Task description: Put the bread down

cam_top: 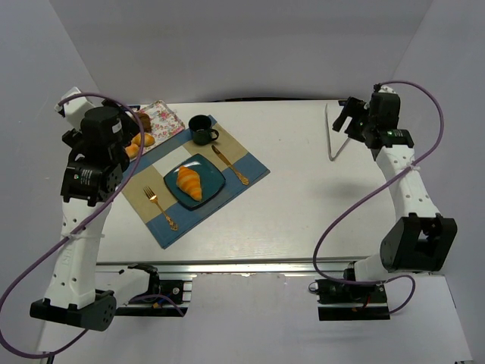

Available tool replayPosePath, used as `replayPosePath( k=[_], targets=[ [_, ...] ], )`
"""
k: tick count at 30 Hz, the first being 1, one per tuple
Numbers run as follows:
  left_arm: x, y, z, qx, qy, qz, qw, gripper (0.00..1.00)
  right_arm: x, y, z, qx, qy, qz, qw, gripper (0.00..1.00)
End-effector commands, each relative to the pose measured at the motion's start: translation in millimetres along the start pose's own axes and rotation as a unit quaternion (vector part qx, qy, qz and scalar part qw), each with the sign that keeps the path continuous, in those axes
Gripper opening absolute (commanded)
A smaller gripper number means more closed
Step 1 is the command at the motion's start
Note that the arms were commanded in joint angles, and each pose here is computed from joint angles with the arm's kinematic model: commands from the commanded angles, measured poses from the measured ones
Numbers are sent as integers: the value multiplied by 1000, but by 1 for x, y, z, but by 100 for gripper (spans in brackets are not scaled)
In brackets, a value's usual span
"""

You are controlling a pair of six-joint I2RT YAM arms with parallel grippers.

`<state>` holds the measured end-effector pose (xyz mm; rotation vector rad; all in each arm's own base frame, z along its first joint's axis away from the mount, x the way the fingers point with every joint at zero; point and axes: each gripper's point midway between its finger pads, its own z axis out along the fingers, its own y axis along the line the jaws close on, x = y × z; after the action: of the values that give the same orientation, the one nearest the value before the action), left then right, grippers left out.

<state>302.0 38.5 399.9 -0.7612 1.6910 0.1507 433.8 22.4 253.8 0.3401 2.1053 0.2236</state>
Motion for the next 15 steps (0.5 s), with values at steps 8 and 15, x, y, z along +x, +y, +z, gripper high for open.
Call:
replayPosePath(
  k=[8, 15],
  targets=[
    [11, -2, -3, 26, -3, -46, 999, 95, 27, 13, -49, -63, 3, -2, 998, 89],
    [16, -1, -1, 23, 1, -39, 999, 95, 41, 4, -66, -57, -3, -12, 998, 89]
  ],
)
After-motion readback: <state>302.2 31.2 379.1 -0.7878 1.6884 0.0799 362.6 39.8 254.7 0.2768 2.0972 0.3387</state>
